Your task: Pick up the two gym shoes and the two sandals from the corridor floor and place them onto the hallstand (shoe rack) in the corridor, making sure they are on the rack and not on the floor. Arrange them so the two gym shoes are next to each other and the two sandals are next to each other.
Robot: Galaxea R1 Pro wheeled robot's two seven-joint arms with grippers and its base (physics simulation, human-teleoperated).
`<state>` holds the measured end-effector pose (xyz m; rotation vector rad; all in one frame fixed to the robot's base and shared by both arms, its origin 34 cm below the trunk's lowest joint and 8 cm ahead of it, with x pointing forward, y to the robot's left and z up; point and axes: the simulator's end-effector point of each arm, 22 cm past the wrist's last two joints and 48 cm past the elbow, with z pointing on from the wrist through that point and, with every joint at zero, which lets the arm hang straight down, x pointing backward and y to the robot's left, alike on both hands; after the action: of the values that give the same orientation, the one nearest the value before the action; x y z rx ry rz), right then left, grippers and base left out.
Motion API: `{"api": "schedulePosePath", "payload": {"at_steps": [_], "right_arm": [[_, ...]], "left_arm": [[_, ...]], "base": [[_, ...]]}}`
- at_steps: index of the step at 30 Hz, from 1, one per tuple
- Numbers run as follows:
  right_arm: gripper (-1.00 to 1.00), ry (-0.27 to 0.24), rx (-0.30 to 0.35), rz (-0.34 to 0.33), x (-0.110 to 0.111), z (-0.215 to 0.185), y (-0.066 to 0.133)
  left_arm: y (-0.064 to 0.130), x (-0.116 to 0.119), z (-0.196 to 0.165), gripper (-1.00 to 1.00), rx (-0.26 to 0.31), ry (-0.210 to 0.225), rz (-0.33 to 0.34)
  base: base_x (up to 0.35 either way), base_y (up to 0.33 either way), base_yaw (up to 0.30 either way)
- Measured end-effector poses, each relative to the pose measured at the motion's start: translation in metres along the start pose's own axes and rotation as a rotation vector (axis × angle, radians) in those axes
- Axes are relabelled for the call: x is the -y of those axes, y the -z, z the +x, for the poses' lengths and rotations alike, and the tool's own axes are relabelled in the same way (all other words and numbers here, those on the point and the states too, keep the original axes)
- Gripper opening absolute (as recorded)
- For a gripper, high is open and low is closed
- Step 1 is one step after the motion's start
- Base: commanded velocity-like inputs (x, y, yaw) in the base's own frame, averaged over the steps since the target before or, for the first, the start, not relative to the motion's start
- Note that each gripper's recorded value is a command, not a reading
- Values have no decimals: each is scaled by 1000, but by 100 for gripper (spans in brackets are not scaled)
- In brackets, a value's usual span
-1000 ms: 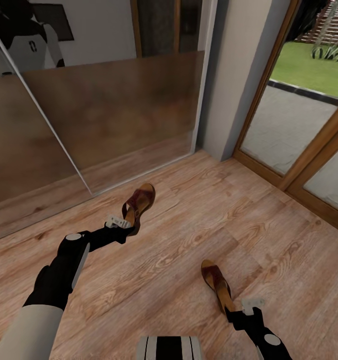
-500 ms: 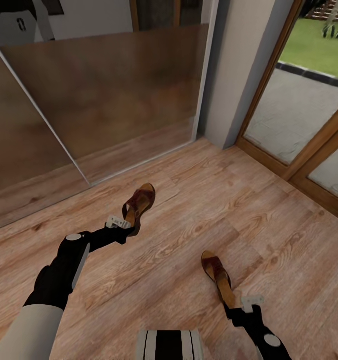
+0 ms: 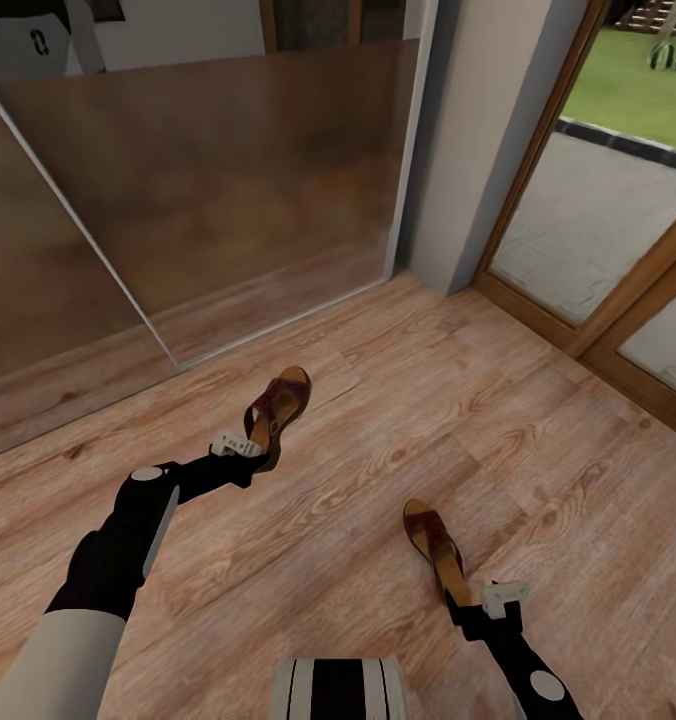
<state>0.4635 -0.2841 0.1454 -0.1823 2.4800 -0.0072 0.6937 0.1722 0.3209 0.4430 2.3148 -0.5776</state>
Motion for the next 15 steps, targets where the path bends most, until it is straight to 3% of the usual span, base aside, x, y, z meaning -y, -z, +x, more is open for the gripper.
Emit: {"api": "schedulePosePath", "payload": {"at_steps": [15], "right_arm": [[100,-4,-62,-6,-4,34,-6]], "left_arm": [[-20,-2,36,-100,-51,32,24]], "base": [[0,0,0]]}}
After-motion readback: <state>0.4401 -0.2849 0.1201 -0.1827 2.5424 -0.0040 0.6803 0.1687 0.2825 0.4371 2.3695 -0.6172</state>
